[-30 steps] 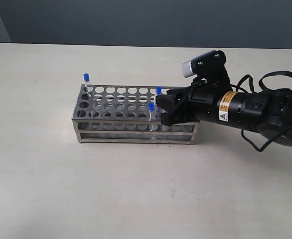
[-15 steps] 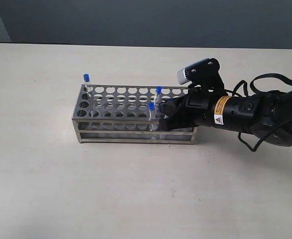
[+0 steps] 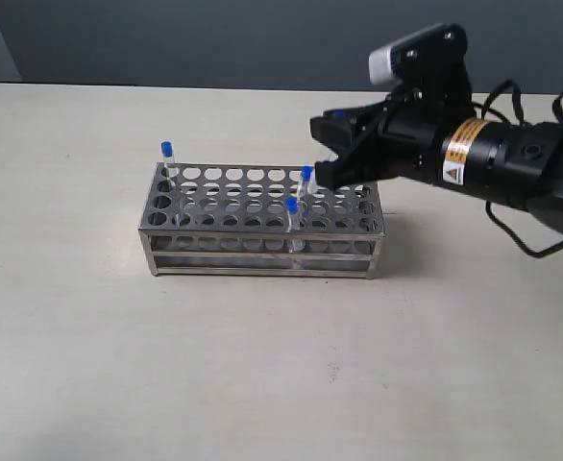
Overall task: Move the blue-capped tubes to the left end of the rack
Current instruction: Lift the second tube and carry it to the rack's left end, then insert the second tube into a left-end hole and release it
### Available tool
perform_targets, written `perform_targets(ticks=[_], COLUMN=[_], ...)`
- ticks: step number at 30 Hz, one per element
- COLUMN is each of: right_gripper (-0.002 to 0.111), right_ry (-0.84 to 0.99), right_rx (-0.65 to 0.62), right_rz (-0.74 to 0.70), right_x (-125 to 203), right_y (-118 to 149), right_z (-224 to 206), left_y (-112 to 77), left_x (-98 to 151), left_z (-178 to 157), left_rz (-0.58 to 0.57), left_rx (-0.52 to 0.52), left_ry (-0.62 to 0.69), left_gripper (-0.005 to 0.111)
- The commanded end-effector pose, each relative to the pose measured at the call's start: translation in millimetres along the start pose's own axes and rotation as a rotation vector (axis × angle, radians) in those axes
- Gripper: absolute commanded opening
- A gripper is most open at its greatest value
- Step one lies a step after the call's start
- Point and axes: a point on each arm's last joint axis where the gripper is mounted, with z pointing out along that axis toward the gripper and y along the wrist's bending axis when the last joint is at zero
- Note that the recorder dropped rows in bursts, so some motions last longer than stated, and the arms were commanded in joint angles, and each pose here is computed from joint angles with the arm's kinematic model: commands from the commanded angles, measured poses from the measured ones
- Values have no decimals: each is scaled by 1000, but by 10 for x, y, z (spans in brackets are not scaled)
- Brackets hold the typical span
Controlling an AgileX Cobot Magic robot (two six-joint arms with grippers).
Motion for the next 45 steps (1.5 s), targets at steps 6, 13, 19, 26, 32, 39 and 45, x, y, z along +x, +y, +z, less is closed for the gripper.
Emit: perform_targets(ticks=[6, 13, 19, 26, 32, 39, 45], right_gripper=[-1, -1, -1, -1, -1, -1, -1], right_ry=[-157, -119, -79, 4, 3, 1, 39], right_rx=[-132, -208, -236, -216, -218, -215, -215], right_rz=[-108, -142, -145, -142, -141, -147, -141], right_x=[-594, -588, -430, -195, -164, -163, -4], right_y=[376, 689, 791, 752, 746, 738, 722], right_z=[349, 845, 1137, 1321, 1412, 1502, 1589], left_y=[2, 1, 1, 1, 1, 1, 1], left_x=[-5, -5, -5, -5, -5, -5, -5], left_z=[-4, -4, -4, -4, -4, -4, -4], left_rz=[-1, -3, -3, -3, -3, -3, -3], left_rx=[-2, -2, -2, -2, -2, -2, -2], left_ry=[-4, -3, -3, -3, -3, -3, -3], left_gripper=[1, 1, 1, 1, 1, 1, 1])
